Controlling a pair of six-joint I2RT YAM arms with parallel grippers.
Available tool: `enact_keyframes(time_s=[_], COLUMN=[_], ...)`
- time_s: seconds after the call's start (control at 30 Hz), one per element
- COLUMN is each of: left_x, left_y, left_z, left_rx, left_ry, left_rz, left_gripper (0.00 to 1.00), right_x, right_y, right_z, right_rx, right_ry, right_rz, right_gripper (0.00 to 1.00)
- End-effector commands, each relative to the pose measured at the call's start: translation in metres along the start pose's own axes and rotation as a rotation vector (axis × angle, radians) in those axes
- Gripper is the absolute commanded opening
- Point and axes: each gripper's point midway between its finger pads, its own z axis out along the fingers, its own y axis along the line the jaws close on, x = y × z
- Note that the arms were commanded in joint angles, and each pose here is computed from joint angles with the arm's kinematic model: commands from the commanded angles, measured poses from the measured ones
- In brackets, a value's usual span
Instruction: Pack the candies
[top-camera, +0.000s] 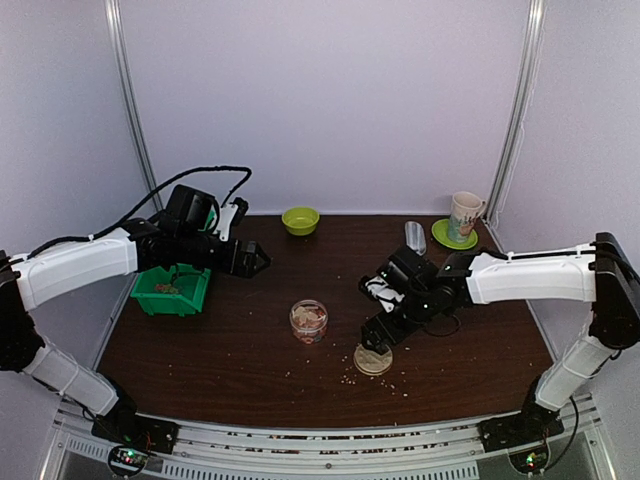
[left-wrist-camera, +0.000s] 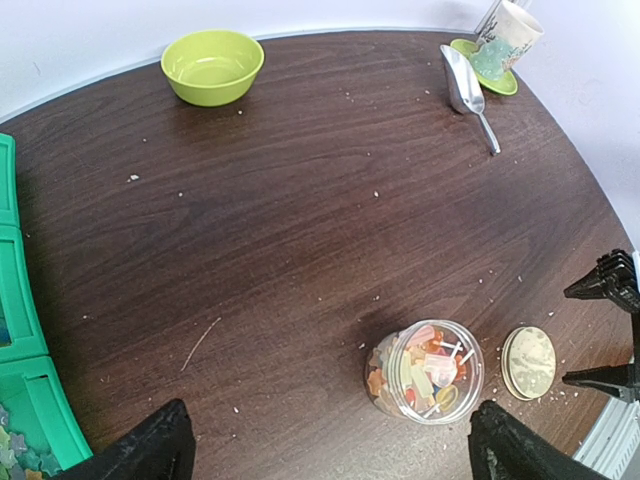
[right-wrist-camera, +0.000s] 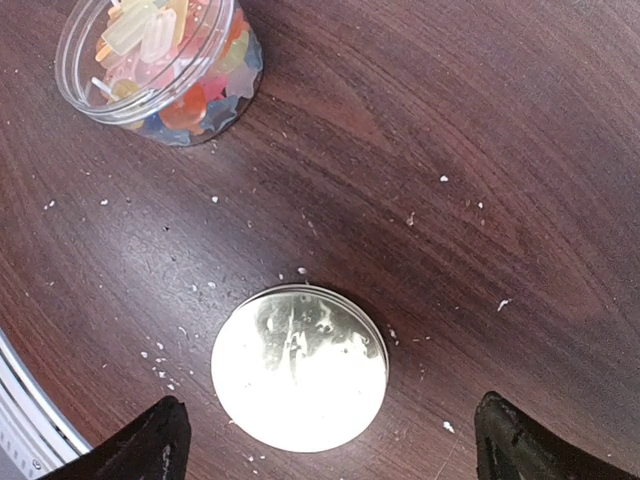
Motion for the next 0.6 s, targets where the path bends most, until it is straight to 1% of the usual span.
enact_keyframes(time_s=[0.0, 0.13, 0.57], left_x=[-0.007, -0.007, -0.006], left_y=[0.000, -0.001, -0.001], left_z=[0.001, 0.001, 0.002], left_rx=[0.012, 0.013, 0.015], left_ry=[-0.024, -0.023, -0.018], left_rz=[-0.008, -0.008, -0.008], left_gripper=[0.98, 0.98, 0.98], right_x=[0.003, 0.010, 0.022], right_y=[-0.003, 0.007, 0.019], right_z=[0.003, 0.011, 0.032], right_rx=[0.058, 0.045, 0.042], right_ry=[0.001, 0.029, 0.081], right_rz=[-0.002, -0.022, -0.037], right_gripper=[1.00, 1.00, 1.00])
